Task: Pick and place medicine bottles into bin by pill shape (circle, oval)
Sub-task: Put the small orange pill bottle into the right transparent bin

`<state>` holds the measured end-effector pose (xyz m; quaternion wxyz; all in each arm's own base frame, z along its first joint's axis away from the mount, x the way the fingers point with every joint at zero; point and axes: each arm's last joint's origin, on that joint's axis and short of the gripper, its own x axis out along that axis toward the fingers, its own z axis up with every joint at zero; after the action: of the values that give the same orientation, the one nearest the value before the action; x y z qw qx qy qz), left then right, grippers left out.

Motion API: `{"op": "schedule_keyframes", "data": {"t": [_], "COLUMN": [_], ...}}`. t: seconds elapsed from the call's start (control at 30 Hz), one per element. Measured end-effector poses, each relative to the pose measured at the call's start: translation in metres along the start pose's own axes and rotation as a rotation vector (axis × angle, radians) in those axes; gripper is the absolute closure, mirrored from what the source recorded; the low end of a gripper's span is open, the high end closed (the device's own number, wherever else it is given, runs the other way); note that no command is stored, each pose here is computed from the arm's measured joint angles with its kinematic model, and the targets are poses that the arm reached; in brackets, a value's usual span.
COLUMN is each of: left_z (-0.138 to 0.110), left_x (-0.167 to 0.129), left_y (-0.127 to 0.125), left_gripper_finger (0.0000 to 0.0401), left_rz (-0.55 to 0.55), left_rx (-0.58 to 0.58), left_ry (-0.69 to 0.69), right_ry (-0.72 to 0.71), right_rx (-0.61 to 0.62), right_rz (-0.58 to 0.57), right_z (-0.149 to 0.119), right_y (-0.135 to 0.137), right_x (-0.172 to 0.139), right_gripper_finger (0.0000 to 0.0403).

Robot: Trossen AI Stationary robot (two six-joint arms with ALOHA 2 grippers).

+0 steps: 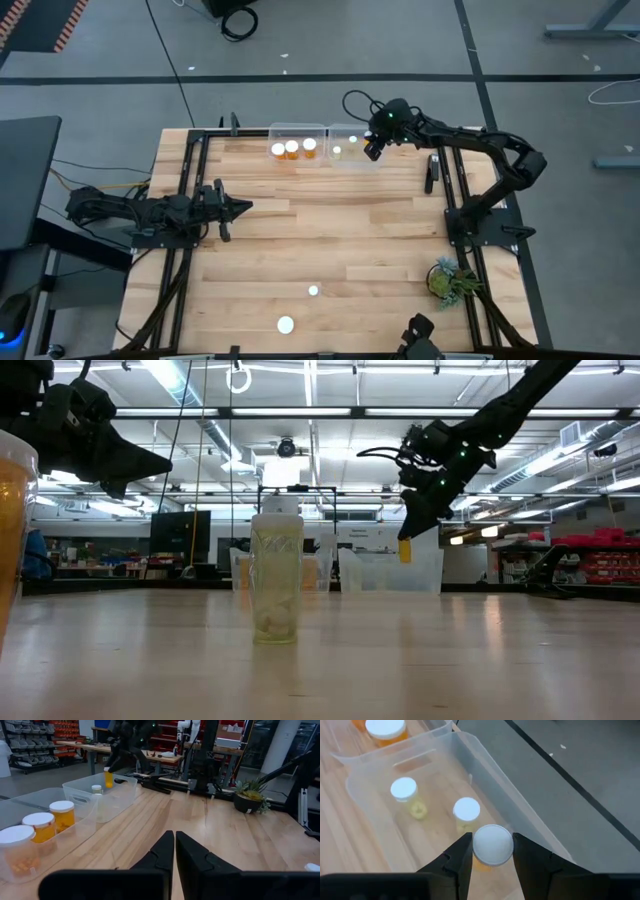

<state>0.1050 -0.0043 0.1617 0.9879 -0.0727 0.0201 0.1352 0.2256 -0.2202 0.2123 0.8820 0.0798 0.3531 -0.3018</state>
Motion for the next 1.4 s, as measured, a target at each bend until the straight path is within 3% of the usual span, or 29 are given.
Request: {"op": "schedule_keyframes", "data": {"t": [0.63, 1.0, 1.4], "left_z": [0.0, 0.0, 0.0], "left_x": [0.0, 0.0, 0.0], "left_y": [0.0, 0.0, 0.0], "left_gripper_finger": [0.0375, 0.0367, 0.0376], "left_rz": [0.0, 0.0, 0.0], "left_rx": [0.0, 0.0, 0.0], "left_ry": [0.0, 0.0, 0.0], "right_ry": [-0.008, -0.035, -0.053], "right_rx": [0.058, 0.018, 0.022], "right_rz": [0.002, 0.035, 0.008], "right_z": [-0.029, -0.026, -0.025], "right_y": [0.005, 0.019, 0.012], "right_x": [0.01, 0.01, 0.01], "right_gripper_finger": [0.0264, 0.0264, 0.0264]}}
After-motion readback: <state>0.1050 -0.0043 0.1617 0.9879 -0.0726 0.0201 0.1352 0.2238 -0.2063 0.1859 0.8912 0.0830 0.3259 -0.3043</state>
